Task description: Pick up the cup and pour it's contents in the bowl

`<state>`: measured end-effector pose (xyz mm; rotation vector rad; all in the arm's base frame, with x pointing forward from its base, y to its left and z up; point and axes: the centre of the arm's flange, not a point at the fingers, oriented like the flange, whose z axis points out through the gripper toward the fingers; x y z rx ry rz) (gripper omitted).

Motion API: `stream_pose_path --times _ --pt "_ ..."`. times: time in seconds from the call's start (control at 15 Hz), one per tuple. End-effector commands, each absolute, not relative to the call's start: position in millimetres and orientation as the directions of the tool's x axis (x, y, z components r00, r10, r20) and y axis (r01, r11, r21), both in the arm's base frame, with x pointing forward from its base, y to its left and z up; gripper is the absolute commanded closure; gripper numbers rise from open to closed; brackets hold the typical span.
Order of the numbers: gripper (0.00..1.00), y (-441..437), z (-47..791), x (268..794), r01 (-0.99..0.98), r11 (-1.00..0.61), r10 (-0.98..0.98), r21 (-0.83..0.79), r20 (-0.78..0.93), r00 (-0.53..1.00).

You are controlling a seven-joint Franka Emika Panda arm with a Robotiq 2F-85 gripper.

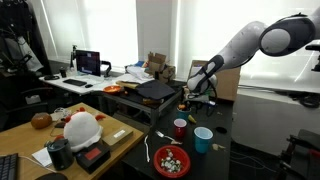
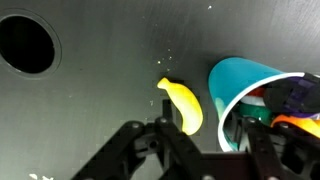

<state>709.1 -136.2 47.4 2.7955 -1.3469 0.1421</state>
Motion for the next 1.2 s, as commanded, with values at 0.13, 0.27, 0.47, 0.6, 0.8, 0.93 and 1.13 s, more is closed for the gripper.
stream_pose_path --times 0.13,0.27,0.47,0.6,0.8,0.93,1.13 --pt "0.94 -132.1 42.7 702.5 -0.772 -0.635 -0.768 -0.006 0.108 0.631" --pt "1.0 -131.5 43.4 702.0 -0.77 -0.637 -0.767 -0.011 0.106 0.633" --pt "0.99 -131.0 46.9 700.1 -0.765 -0.644 -0.761 -0.014 0.106 0.64" --pt "0.99 -128.1 53.9 698.1 -0.75 -0.661 -0.746 -0.012 0.113 0.656" --pt "0.99 -125.1 68.3 695.6 -0.723 -0.691 -0.718 -0.01 0.125 0.685" --pt "0.99 -123.0 79.8 690.5 -0.695 -0.719 -0.689 0.003 0.131 0.713" --pt "0.99 -122.2 98.4 680.6 -0.645 -0.763 -0.637 0.025 0.132 0.759"
